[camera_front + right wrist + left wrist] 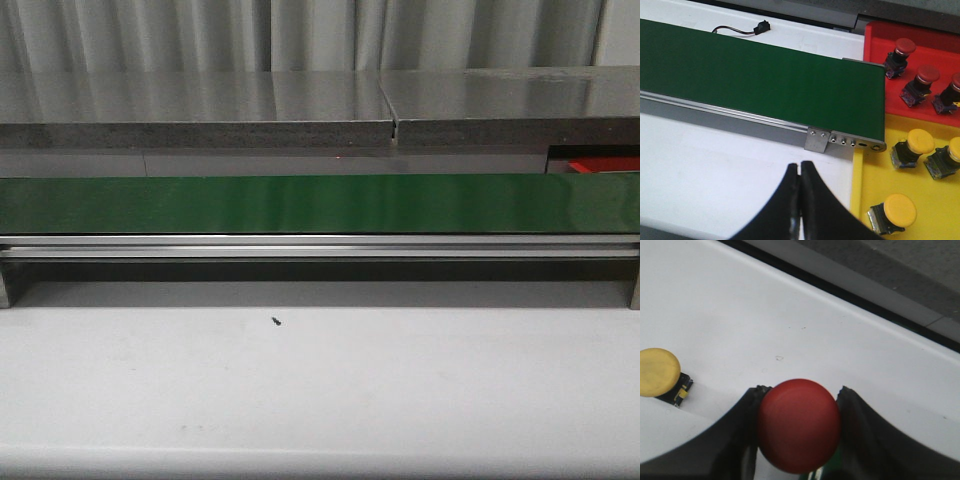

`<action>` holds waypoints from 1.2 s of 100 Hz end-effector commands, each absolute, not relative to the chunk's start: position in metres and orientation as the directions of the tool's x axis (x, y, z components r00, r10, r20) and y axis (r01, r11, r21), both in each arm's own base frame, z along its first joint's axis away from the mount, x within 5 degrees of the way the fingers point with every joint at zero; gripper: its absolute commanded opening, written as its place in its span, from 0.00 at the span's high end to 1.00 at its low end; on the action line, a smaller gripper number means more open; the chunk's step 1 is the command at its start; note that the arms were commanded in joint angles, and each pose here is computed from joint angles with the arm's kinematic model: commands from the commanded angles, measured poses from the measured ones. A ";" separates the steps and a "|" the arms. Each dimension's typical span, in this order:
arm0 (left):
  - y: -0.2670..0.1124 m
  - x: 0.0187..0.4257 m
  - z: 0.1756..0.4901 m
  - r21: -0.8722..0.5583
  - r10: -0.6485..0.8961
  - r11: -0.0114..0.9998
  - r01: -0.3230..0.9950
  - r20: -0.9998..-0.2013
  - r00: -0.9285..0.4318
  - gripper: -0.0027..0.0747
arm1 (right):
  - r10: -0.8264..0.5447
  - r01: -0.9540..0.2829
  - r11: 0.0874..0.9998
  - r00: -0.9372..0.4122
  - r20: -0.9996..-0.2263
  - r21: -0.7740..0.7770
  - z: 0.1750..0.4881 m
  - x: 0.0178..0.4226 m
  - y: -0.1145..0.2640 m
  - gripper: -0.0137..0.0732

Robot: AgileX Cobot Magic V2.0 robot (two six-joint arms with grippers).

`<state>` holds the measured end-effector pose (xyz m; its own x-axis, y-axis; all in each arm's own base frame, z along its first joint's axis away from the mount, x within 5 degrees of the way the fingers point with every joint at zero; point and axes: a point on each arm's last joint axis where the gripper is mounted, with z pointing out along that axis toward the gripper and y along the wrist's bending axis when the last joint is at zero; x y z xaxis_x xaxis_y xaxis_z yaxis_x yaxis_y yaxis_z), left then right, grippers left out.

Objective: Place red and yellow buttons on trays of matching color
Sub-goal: 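Set the red button on the conveyor belt and open the left gripper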

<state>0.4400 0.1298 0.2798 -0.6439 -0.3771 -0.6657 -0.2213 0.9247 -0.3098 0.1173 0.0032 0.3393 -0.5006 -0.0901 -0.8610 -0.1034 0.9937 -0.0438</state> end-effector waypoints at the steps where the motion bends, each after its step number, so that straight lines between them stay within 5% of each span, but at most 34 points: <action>1: 0.114 0.421 0.338 -0.336 -0.373 0.926 -0.173 -0.742 -0.557 0.90 | -0.094 -0.091 0.994 -0.424 -0.901 -0.061 0.352 0.119 0.002 0.98; 36: 0.068 0.378 0.337 -0.345 -0.356 0.929 -0.132 -0.742 -0.569 0.90 | -0.094 -0.091 0.994 -0.424 -0.901 -0.061 0.352 0.119 0.002 0.98; 97: 0.044 0.385 0.271 -0.330 -0.359 0.929 -0.167 -0.700 -0.617 0.90 | -0.094 -0.091 0.994 -0.424 -0.901 -0.061 0.352 0.119 0.002 0.98; 120: 0.043 0.385 0.269 -0.336 -0.363 0.927 -0.167 -0.689 -0.627 0.83 | -0.094 -0.091 0.994 -0.424 -0.901 -0.061 0.352 0.119 0.002 0.98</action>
